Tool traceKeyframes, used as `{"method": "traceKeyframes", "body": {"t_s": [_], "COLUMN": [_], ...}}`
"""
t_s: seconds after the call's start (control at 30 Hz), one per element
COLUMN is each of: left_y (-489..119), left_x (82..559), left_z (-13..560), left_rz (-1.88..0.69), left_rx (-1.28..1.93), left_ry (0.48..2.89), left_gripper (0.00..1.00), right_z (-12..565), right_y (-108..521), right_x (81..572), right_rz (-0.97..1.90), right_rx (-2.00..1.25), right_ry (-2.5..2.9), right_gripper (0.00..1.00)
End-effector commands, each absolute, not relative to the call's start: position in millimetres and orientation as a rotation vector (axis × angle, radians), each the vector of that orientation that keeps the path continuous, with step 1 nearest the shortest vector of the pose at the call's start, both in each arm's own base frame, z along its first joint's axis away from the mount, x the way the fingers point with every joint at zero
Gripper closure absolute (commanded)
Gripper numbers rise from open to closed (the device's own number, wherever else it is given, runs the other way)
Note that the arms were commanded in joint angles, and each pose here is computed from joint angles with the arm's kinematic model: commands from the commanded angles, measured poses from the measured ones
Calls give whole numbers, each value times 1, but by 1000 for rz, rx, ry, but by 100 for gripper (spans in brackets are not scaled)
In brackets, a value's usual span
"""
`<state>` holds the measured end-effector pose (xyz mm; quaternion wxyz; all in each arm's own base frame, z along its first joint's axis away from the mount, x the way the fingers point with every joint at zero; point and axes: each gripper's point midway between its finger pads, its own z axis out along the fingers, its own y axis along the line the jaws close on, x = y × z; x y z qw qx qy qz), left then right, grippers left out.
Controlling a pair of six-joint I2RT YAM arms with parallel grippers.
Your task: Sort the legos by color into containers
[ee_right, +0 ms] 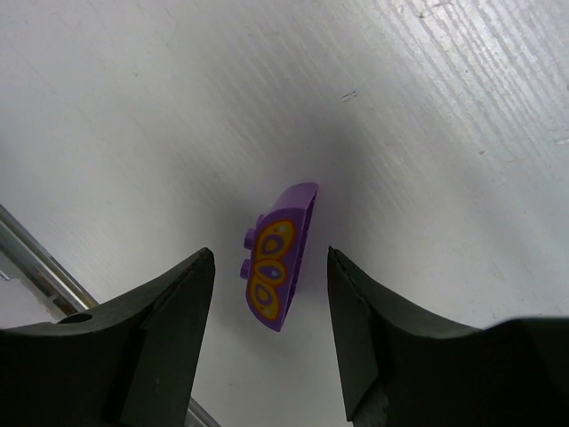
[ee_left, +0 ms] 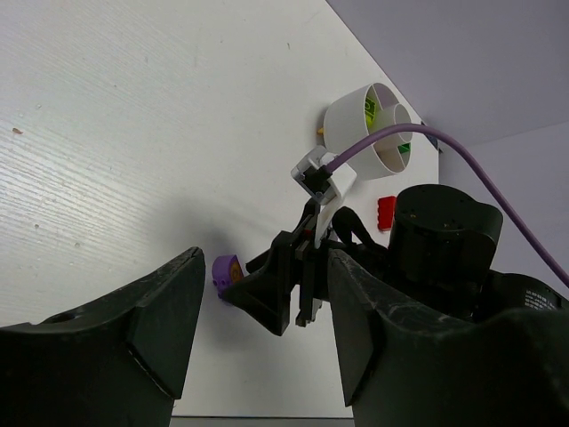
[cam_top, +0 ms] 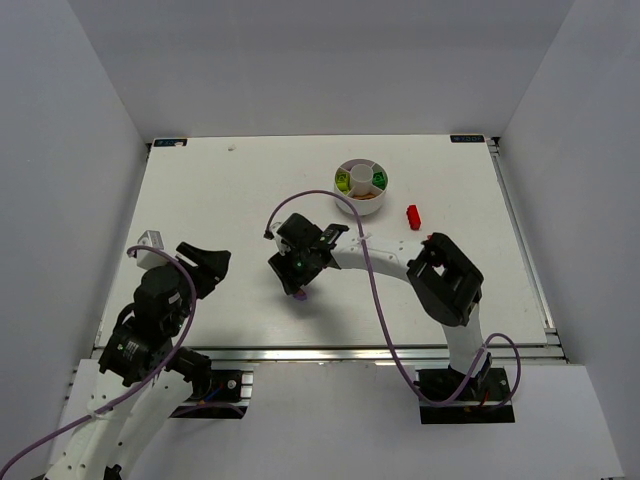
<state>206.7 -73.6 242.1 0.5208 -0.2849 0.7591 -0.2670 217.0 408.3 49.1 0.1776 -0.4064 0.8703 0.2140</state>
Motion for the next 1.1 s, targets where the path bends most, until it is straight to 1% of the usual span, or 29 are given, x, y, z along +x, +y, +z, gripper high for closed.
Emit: {"method": "traceKeyframes", "body": {"t_s": [0.0, 0.23, 0.33, 0.37, 0.43, 0.47, 0.5, 0.53, 0.57, 0.63, 0.67, 0.7, 0.77, 0.8, 0.83, 0.87, 0.9, 0.93, 0.97, 1.03, 1.07], "left_y": [-71, -71, -73, -73, -74, -75, -75, -77, -78, -81, -85, -88, -92, -97, -99, -102, -105, -107, -110, -114, -116], "left_x": [207, 206, 206, 207, 207, 208, 209, 210, 211, 214, 215, 218, 222, 225, 228, 230, 232, 234, 238, 240, 243], "left_z": [243, 248, 247, 246, 246, 246, 247, 247, 246, 246, 246, 246, 243, 243, 240, 239, 240, 238, 236, 234, 231], "left_rz": [-628, -628, -645, -645, -656, -659, -665, -666, -671, -677, -692, -703, -717, -738, -737, -746, -758, -761, -763, -767, -763], "left_rx": [-693, -686, -690, -691, -697, -696, -694, -691, -684, -674, -665, -656, -645, -634, -630, -625, -612, -605, -599, -577, -575], "left_ry": [1818, 1817, 1812, 1813, 1804, 1804, 1797, 1799, 1804, 1804, 1809, 1803, 1809, 1803, 1815, 1818, 1813, 1820, 1825, 1839, 1852], "left_gripper": [33, 33, 33, 33, 33, 33, 33, 33, 33, 33, 33, 33, 33, 33, 33, 33, 33, 33, 33, 33, 33], "right_z": [39, 31, 31, 32, 38, 42, 48, 60, 71, 108, 124, 149, 188, 203, 231, 244, 250, 266, 272, 275, 288], "right_y": [408, 409, 409, 409, 408, 408, 408, 409, 412, 415, 417, 415, 409, 393, 389, 383, 361, 355, 347, 315, 308], "right_x": [221, 220, 218, 218, 217, 217, 219, 222, 223, 237, 239, 257, 260, 284, 297, 302, 326, 346, 358, 400, 415], "right_rz": [569, 568, 575, 579, 586, 589, 595, 601, 629, 691, 737, 772, 903, 919, 954, 1008, 961, 936, 920, 866, 844], "right_rx": [-1165, -1196, -1212, -1221, -1242, -1255, -1263, -1282, -1292, -1271, -1324, -1304, -1379, -1339, -1331, -1344, -1312, -1290, -1271, -1178, -1151], "right_ry": [2444, 2442, 2434, 2430, 2404, 2389, 2369, 2321, 2292, 2202, 2133, 2073, 1940, 1922, 1852, 1806, 1808, 1771, 1764, 1793, 1763], "right_gripper": [41, 48, 52, 57, 65, 72, 75, 78, 84, 89, 98, 100, 100, 100, 100, 100, 100, 100, 100, 100, 100]}}
